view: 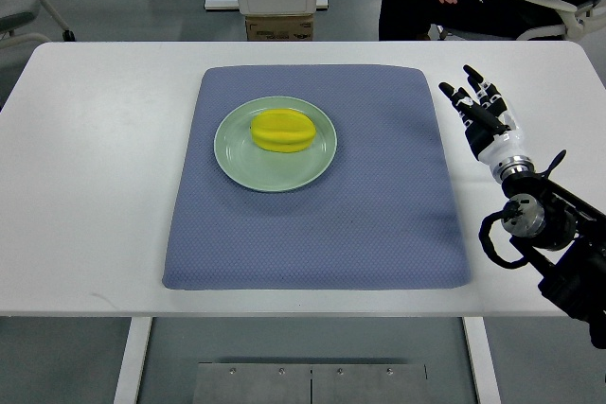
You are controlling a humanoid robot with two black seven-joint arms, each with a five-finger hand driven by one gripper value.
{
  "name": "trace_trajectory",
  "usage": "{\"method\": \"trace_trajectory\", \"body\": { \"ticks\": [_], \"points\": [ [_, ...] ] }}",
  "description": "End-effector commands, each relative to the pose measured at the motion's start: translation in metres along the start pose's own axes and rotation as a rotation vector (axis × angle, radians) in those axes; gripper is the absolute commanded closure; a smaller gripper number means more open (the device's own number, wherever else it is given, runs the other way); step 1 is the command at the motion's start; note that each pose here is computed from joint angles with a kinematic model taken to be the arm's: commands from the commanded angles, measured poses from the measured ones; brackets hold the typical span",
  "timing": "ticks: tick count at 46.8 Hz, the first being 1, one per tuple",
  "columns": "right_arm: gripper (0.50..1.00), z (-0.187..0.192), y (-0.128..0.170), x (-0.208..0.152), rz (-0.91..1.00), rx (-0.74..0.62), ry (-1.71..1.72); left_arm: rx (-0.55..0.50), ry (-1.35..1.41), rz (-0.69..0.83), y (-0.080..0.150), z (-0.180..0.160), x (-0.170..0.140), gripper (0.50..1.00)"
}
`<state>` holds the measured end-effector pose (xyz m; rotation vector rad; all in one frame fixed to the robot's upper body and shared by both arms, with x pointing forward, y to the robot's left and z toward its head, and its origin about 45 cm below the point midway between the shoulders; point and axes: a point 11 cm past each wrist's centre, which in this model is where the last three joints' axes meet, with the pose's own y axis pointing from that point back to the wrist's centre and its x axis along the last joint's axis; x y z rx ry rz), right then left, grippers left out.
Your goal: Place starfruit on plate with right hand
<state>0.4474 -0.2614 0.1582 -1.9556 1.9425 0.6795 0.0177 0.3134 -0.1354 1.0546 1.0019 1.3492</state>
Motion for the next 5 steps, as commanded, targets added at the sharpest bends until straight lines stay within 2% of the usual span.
{"method": "trace_trajectory", "body": {
  "ticks": [1,5],
  "points": [
    [0.5,0.0003,0.0002,0.0006,0.001,-0.001,-0.011,0.0,0.0,0.0,0.0,0.0,0.0,0.5],
    [0.5,0.0006,0.0003,0.002,0.004,-0.001,-0.01,0.0,0.0,0.0,0.0,0.0,0.0,0.5]
  ]
}}
